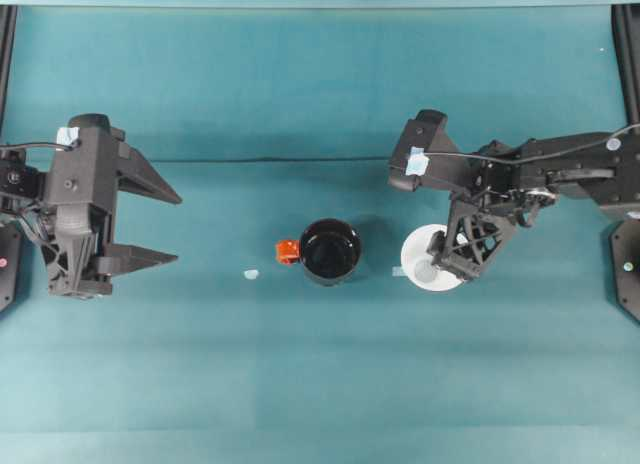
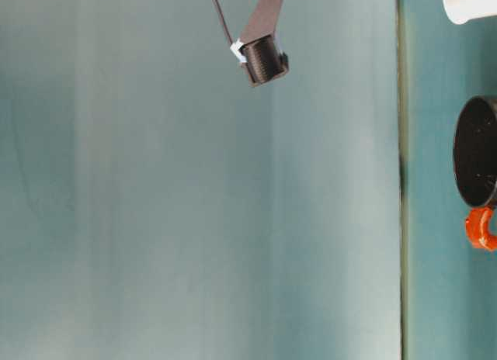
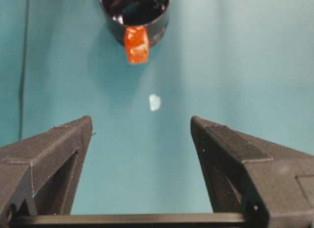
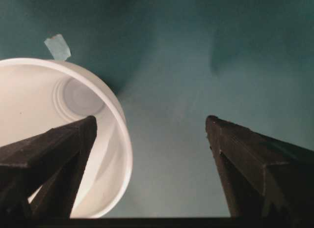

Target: Put the paper cup into the moved red handle cup holder.

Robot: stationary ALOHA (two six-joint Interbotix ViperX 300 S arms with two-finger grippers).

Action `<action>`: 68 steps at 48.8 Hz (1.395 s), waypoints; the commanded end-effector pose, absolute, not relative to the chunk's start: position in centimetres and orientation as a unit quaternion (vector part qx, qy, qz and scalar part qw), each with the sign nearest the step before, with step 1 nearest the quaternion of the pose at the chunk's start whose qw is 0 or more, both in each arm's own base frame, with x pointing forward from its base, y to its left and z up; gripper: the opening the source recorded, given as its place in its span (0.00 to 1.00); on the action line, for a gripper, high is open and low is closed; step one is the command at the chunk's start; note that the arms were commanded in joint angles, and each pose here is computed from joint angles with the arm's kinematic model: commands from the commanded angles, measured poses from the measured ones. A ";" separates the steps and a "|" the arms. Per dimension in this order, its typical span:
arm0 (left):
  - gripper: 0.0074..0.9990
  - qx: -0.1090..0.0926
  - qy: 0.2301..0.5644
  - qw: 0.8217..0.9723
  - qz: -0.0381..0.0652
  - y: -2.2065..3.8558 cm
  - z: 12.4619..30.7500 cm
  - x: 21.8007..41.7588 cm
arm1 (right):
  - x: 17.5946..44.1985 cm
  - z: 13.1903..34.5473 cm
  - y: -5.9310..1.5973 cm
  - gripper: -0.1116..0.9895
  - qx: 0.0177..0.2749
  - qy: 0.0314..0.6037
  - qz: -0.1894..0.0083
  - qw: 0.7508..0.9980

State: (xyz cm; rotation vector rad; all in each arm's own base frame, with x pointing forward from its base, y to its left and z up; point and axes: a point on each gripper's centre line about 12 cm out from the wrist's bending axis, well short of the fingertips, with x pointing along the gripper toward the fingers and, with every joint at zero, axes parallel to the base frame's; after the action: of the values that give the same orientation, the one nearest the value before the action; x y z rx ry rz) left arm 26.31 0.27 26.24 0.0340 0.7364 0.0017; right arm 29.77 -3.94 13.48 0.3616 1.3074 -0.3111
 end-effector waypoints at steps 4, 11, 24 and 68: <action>0.85 0.016 0.350 0.937 0.002 0.32 26.8 26.5 | 30.0 13.3 -3.91 0.95 0.166 0.601 -0.142 0.769; 0.85 0.016 0.350 0.937 0.002 0.28 26.8 26.5 | 30.2 13.0 -3.94 0.94 0.167 0.600 -0.143 0.769; 0.84 0.015 0.349 0.937 0.001 0.19 26.9 26.4 | 30.3 12.1 -3.98 0.59 0.172 0.608 -0.147 0.761; 0.84 0.015 0.347 0.938 0.000 0.15 27.0 26.4 | 31.3 13.3 -3.76 0.02 0.182 0.592 -0.142 0.772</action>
State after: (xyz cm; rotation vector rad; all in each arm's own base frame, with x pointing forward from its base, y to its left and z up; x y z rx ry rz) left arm 26.23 0.15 26.35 0.0313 0.7333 -0.0009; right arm 30.85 -3.57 12.42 0.3853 1.3074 -0.3053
